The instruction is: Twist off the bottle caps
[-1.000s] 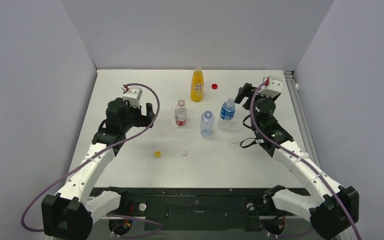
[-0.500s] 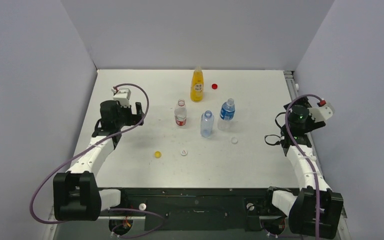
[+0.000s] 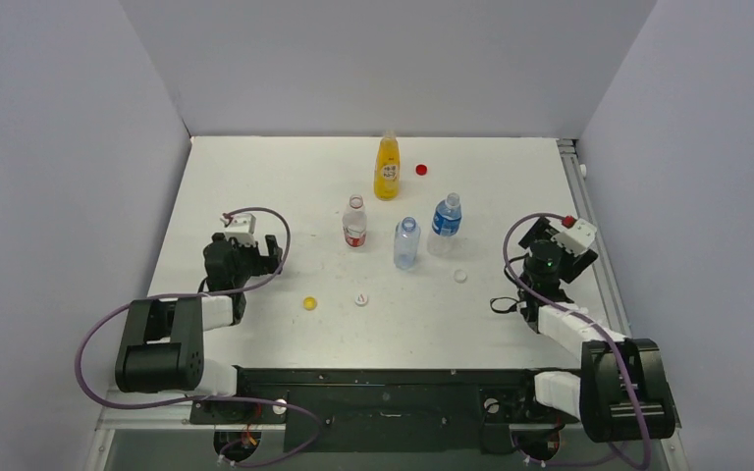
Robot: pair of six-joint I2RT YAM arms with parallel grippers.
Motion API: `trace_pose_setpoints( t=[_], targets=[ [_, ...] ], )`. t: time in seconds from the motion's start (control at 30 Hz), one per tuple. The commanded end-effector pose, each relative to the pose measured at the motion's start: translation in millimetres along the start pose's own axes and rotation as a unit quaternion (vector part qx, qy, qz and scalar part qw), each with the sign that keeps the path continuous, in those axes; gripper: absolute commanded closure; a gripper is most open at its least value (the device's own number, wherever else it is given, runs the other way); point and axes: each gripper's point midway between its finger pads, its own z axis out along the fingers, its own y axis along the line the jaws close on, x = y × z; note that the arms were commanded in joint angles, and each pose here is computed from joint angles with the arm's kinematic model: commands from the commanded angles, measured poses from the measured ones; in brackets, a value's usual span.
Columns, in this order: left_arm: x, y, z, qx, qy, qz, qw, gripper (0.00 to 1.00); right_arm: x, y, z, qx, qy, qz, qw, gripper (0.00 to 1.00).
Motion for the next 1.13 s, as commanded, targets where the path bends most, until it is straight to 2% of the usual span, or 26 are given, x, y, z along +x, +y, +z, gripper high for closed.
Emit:
trace_pose_setpoints(
  t=[0.0,0.03,0.13,0.27,0.4,1.1],
  targets=[
    [-51,-1,-2,0.011,-0.120,0.014,0.993,0.03,-19,10,-7,-0.027,-0.085,-0.005,0.996,0.15],
    [-44,-1,-5,0.011,-0.117,0.015,0.993,0.03,-13,8,-9,-0.031,-0.085,-0.005,0.996,0.15],
    [-48,-4,-13,0.015,-0.163,0.022,0.986,0.03,-9,19,-9,-0.055,-0.091,-0.016,0.994,0.15],
    [-43,-3,-7,0.009,-0.143,0.024,0.989,0.03,1,38,-9,-0.100,-0.086,-0.045,0.990,0.14],
    [-43,-3,-6,0.007,-0.140,0.025,0.990,0.03,2,37,3,-0.101,-0.065,-0.036,0.992,0.13],
    [-43,-3,-7,-0.001,-0.140,0.028,0.990,0.03,1,35,2,-0.104,-0.070,-0.035,0.992,0.13]
  ],
)
